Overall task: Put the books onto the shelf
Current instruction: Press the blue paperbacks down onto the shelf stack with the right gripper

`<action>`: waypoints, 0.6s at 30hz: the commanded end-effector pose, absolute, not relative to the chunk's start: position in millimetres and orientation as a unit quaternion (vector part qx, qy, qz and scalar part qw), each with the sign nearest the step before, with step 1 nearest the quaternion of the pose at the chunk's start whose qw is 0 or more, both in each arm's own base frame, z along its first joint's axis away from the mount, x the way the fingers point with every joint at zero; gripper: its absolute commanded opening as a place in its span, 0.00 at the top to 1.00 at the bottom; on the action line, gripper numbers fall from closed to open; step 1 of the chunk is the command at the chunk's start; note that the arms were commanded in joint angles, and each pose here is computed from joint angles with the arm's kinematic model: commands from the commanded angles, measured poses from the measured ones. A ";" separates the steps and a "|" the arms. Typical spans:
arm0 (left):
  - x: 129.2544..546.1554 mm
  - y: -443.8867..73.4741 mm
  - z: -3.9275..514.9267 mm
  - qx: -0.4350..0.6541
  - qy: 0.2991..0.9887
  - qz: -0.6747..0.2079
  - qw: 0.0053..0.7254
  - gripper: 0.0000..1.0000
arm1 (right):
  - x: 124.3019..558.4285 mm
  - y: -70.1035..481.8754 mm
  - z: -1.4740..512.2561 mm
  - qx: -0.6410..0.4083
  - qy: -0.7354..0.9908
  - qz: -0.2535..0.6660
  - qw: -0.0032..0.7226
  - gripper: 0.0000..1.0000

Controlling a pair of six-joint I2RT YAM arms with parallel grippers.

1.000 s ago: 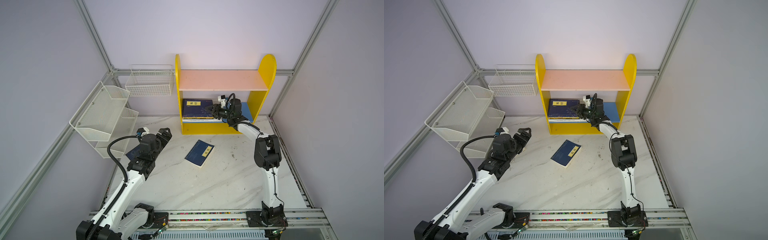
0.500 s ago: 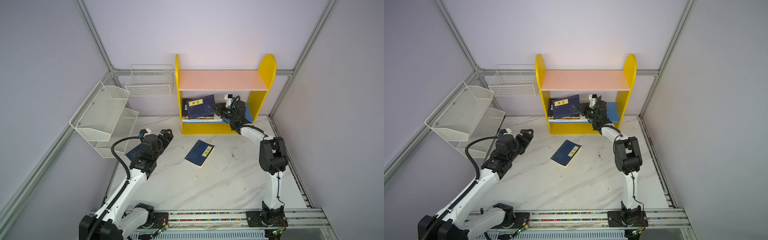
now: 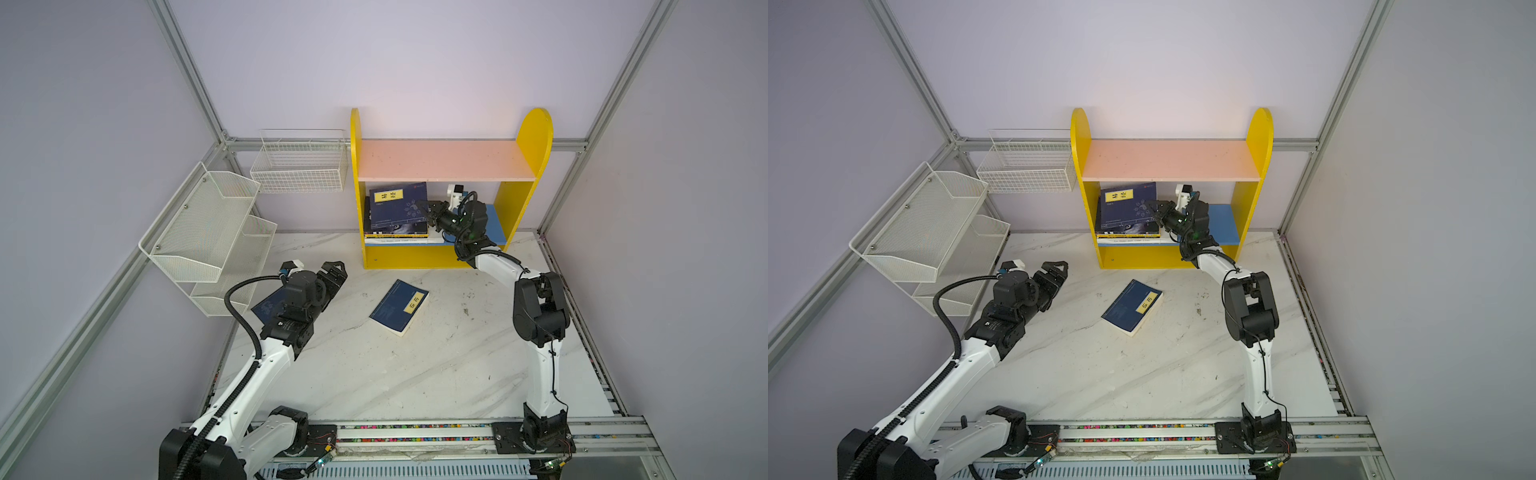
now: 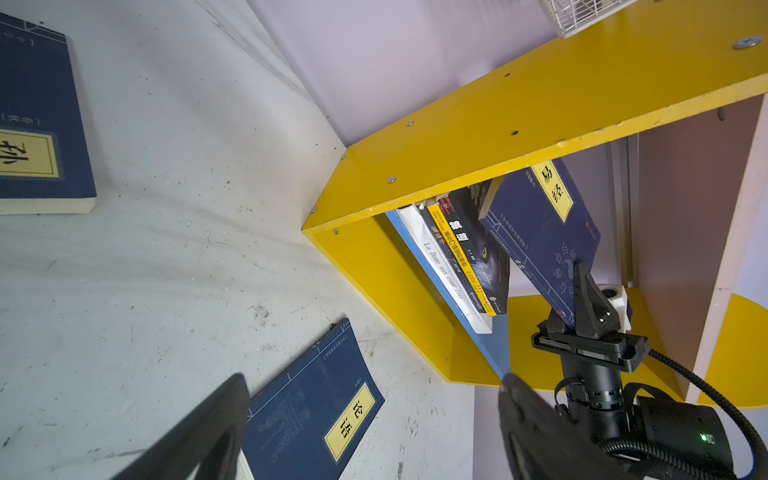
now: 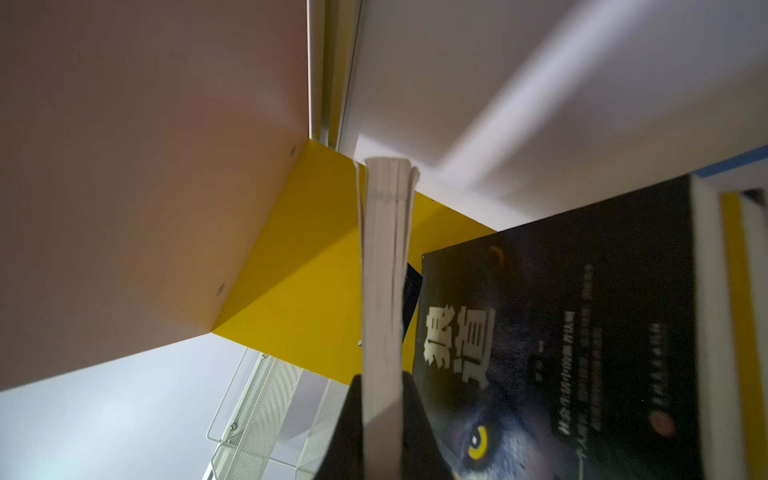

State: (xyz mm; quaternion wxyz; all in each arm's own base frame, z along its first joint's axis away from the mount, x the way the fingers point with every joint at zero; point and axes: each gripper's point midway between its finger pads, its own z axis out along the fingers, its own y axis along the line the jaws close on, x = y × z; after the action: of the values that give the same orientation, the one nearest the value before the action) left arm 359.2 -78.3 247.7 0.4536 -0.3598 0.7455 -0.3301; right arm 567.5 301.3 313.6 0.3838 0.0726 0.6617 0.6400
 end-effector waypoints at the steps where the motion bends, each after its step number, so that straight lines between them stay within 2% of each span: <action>1: 356.9 -75.3 234.4 -0.368 0.746 -0.329 0.448 0.08 | 562.5 312.4 331.6 0.053 0.638 0.663 0.388 0.93; 18: 355.6 -75.8 223.8 -0.371 0.753 -0.323 0.437 0.07 | 572.0 312.5 318.9 0.103 0.641 0.645 0.403 0.93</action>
State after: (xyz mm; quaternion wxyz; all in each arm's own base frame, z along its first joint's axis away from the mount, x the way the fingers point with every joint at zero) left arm 358.4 -78.3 242.4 0.4481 -0.3614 0.7496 -0.3267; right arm 576.8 314.2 289.6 0.3784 0.1015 0.6698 0.6308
